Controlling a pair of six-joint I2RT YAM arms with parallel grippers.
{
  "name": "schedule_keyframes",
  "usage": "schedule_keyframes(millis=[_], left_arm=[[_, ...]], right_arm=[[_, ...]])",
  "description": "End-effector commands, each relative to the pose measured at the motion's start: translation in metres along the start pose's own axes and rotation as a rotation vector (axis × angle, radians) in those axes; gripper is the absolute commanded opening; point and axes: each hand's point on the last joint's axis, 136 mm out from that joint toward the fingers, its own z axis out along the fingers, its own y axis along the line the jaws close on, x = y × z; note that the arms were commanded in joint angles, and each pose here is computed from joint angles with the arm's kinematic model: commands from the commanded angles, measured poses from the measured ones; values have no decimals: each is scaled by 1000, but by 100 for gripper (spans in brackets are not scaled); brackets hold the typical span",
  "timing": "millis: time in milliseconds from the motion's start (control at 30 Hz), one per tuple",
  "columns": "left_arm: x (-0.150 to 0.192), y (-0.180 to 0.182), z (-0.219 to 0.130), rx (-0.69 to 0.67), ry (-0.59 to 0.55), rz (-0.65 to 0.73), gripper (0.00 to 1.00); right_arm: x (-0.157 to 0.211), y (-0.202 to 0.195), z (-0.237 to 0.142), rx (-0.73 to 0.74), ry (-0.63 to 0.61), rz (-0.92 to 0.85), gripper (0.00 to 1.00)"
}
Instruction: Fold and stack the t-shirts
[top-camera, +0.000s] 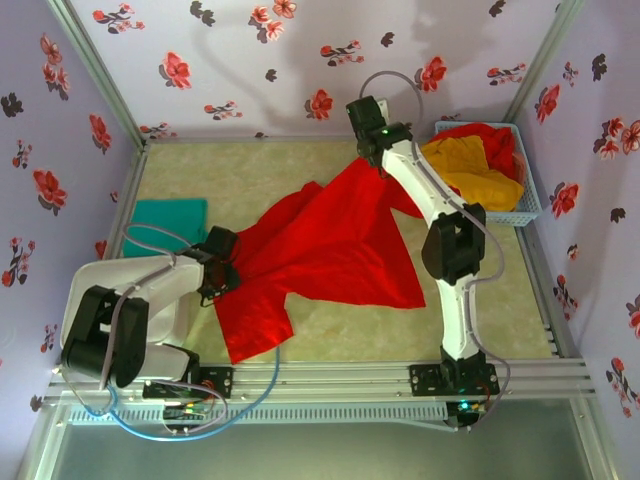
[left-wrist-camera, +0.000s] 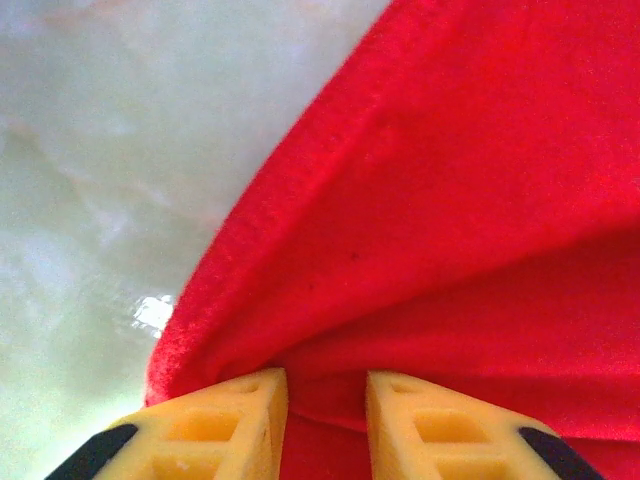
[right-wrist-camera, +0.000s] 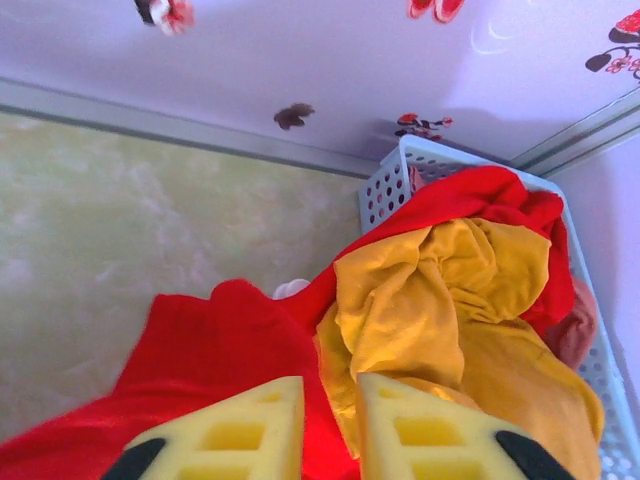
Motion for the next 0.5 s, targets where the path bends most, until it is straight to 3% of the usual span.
schedule_keyframes(millis=[0,67,100,167,467], left_arm=[[14,12,-4,-30,56,3,30],[10,6,-7,-8,57,16,37],[8,4,-9,-3,58,20,40],[2,-2,-17,9,51,36,46],[-64,-51,-59,109,-96,194,56]], right_arm=[[22,-3,14,16,96,-16,37],[33,8,13,-51,125,10,72],[35,12,10,-79,124,22,83],[44,19,1,-143,125,47,95],[125,40,-57,-464,226,244,97]])
